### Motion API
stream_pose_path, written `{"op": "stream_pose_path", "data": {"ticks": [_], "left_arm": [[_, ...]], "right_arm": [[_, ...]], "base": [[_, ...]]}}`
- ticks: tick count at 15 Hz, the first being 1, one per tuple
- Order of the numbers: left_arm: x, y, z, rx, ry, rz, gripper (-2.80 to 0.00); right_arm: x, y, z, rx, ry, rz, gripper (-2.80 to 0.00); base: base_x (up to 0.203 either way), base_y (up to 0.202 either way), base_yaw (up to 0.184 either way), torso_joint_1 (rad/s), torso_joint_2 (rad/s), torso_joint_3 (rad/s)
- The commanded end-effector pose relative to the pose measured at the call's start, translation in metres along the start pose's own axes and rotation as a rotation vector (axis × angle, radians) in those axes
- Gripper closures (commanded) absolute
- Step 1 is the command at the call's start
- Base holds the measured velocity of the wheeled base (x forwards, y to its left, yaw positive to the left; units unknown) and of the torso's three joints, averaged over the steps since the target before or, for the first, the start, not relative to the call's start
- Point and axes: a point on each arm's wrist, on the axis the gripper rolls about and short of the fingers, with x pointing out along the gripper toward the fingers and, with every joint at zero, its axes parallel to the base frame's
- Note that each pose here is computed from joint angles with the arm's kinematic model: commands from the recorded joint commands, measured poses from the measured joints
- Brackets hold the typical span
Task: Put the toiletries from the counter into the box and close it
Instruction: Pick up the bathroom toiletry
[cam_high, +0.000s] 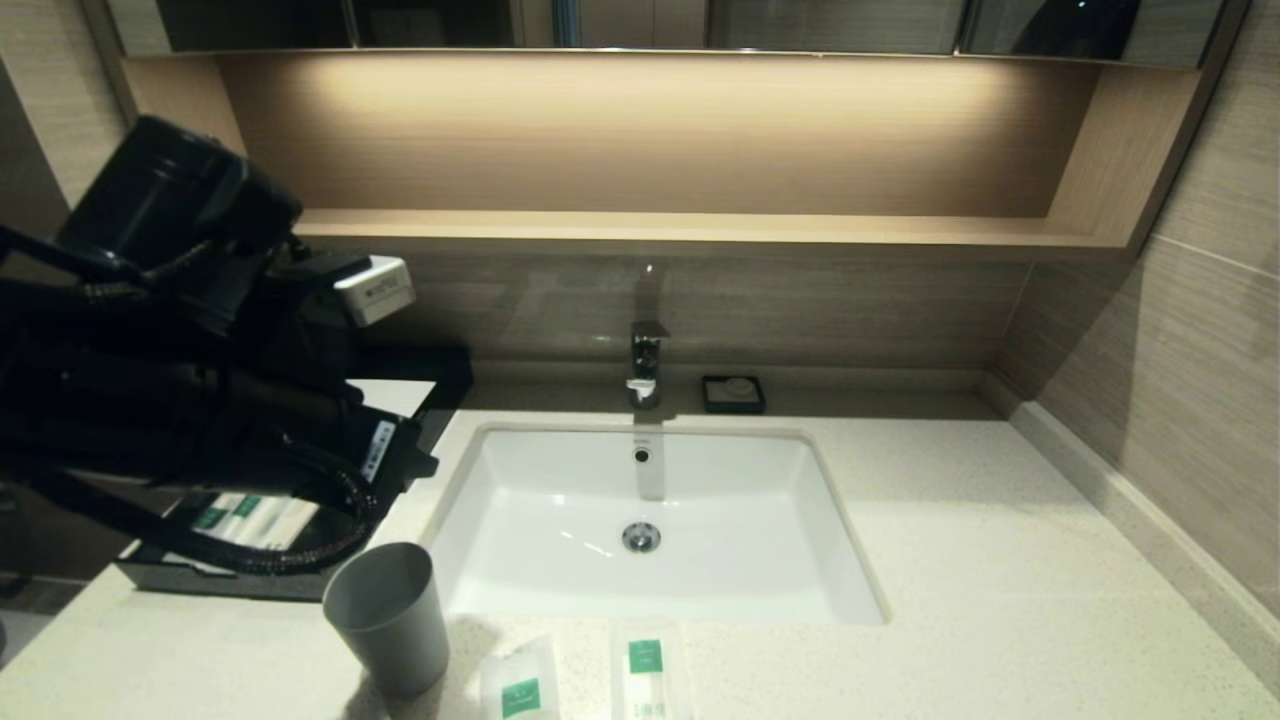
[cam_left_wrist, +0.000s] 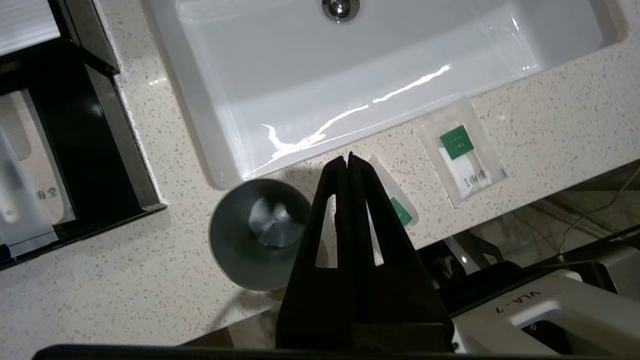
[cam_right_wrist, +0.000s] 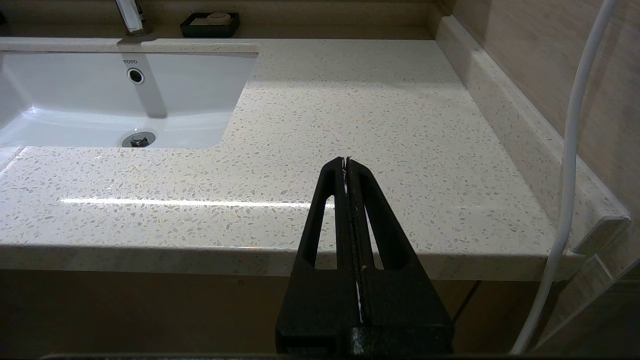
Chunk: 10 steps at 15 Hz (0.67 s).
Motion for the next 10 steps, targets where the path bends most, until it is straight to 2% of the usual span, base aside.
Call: {"op": "stream_pose_path", "data": {"ticks": [1, 3, 8, 10], "left_arm": [[0.003, -0.007, -0.006, 0.023, 0.053, -0.020, 0.00], [0.004, -0.016, -0.012, 0.052, 0.083, -0.046, 0.00], [0.011, -0.049, -0.034, 0.175, 0.190, -0.141, 0.00], [0.019, -0.056, -0.040, 0.202, 0.233, -0.153, 0.00]], "right_arm": [[0.000, 0.000, -0.001, 0.000, 0.000, 0.001, 0.00], [0.000, 0.000, -0.001, 0.000, 0.002, 0.001, 0.00], [0.000, 0.000, -0.001, 0.000, 0.000, 0.001, 0.00], [0.000, 0.000, 0.000, 0.000, 0.002, 0.001, 0.00]], "base": [[0.000, 0.000, 0.000, 0.000, 0.00, 0.000], [0.000, 0.000, 0.000, 0.000, 0.00, 0.000], [0.000, 0.000, 0.000, 0.000, 0.00, 0.000], [0.000, 0.000, 0.000, 0.000, 0.00, 0.000]]}}
